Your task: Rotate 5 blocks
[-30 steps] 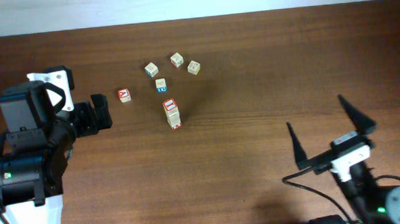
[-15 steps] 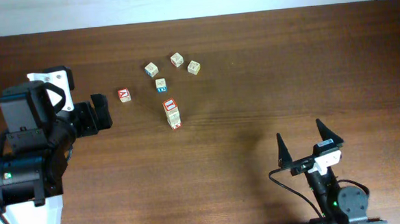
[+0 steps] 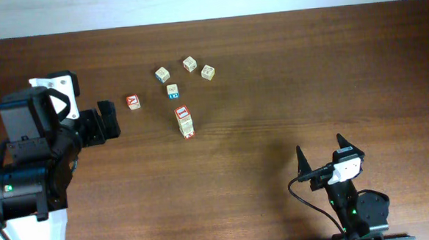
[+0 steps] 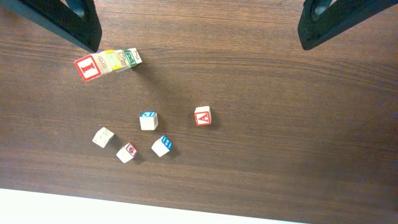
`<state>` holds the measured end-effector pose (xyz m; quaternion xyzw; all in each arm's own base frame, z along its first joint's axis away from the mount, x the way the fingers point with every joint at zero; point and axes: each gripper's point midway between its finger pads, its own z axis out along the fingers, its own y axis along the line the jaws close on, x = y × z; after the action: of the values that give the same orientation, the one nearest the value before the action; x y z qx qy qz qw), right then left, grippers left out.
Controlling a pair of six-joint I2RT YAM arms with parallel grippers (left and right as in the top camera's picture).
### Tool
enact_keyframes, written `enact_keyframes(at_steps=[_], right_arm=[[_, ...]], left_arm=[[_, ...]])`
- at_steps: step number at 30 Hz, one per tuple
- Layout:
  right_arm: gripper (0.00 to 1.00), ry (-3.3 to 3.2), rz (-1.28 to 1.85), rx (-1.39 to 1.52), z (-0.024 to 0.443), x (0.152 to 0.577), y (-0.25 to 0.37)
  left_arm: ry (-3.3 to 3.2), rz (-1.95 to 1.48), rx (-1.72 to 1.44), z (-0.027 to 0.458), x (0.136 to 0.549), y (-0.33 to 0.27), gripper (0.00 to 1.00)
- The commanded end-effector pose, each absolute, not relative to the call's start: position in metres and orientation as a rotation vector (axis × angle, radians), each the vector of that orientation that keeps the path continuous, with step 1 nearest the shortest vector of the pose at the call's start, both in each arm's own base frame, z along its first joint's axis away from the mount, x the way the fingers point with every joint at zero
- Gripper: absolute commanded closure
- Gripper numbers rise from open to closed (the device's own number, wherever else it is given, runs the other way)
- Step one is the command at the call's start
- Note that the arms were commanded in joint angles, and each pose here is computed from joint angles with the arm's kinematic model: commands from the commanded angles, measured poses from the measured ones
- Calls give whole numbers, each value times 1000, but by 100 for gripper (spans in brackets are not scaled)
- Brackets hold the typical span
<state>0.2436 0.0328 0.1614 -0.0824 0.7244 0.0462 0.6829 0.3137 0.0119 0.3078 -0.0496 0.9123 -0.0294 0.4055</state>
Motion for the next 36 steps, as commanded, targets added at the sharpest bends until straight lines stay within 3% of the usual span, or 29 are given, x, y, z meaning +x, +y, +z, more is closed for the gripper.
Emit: enact_keyframes(at_steps=[1, 17, 20, 36], right_arm=[[2, 1629, 92, -160, 159, 244, 28], [2, 1629, 92, -160, 159, 244, 28], [2, 1629, 92, -160, 159, 244, 28], [2, 1629, 92, -160, 159, 244, 28]], left_arm=[[2294, -59, -122, 311, 313, 14, 1], [2298, -23, -123, 312, 293, 16, 1], [2172, 11, 6, 312, 293, 8, 1], [1628, 141, 206, 205, 261, -3, 1]])
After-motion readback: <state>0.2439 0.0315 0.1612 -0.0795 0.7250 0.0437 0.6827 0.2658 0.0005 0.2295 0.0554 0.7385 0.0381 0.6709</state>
